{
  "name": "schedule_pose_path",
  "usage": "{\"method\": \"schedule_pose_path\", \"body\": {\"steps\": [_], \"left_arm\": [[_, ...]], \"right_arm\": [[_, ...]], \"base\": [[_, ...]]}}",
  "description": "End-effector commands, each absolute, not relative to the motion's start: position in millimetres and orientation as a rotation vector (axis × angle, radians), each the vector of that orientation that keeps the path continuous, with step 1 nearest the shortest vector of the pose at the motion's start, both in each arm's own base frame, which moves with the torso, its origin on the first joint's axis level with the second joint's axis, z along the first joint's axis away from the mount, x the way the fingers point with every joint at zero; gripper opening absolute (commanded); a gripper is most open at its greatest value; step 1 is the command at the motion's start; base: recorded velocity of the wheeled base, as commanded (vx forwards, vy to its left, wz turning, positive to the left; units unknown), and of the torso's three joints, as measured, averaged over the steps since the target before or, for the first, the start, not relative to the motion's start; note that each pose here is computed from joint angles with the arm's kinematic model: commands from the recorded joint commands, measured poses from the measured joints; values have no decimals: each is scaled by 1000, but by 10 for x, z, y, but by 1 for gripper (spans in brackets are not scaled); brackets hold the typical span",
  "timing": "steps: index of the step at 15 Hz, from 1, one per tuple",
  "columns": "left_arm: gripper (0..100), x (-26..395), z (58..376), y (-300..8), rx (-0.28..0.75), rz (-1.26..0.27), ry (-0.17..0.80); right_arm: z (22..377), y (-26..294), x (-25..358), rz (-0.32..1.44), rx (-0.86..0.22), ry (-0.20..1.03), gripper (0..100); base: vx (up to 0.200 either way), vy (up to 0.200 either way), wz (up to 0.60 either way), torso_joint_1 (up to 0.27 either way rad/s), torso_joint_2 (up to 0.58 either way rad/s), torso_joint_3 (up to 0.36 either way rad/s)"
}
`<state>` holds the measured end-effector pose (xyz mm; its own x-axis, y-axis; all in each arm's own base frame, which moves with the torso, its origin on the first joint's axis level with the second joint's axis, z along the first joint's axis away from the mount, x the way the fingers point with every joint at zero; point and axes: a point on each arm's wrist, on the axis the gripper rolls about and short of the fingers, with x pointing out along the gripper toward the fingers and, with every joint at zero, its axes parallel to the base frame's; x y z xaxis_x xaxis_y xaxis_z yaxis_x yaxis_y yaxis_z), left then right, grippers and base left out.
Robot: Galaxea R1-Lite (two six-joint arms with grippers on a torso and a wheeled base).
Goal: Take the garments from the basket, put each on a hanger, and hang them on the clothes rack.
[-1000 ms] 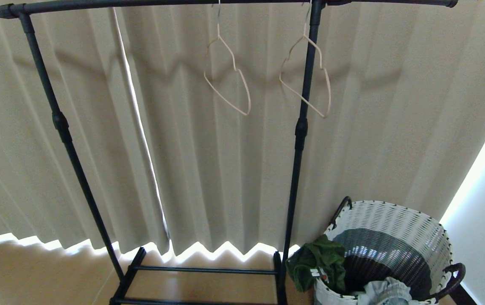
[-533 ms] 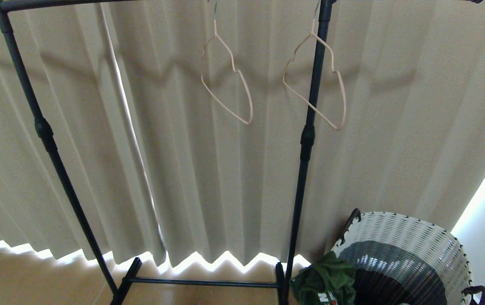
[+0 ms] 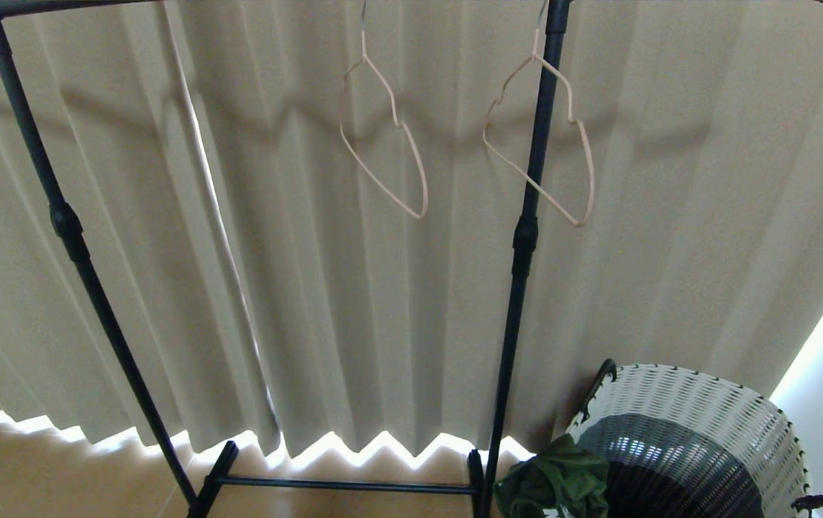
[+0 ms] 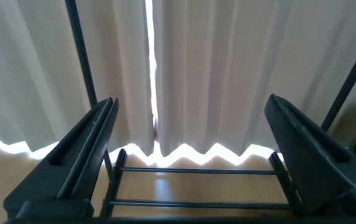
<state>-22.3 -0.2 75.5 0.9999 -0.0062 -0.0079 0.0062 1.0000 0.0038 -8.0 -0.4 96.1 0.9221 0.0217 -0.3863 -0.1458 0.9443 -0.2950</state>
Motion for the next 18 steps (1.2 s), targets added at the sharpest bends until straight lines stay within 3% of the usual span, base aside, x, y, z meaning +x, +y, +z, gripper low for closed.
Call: {"method": "schedule_pose_path", "body": {"steps": [1,3,6,8,13,18], "left_arm": [[100,-222,755,-2,3,-6,9],[100,-222,755,-2,3,-6,9],[100,-222,755,-2,3,-5,9],[100,-222,755,-2,5,-6,9],[100,-222,755,-2,5,-6,9],[100,-222,755,-2,1,-5,9]], "right_arm": [[999,9,298,220,-526,717,100],[947,24,616,313,-622,850,100],[827,33,838,358,-630,959,100],[663,43,1014,414,-615,1103,100],[609,75,1079,455,-621,1149,100],[389,96,1383,456,-620,1162,100]], "base": [[0,0,0,0,0,0],[0,0,0,0,0,0],[0,0,0,0,0,0],[0,0,0,0,0,0],[0,0,0,0,0,0],[0,0,0,0,0,0]]}}
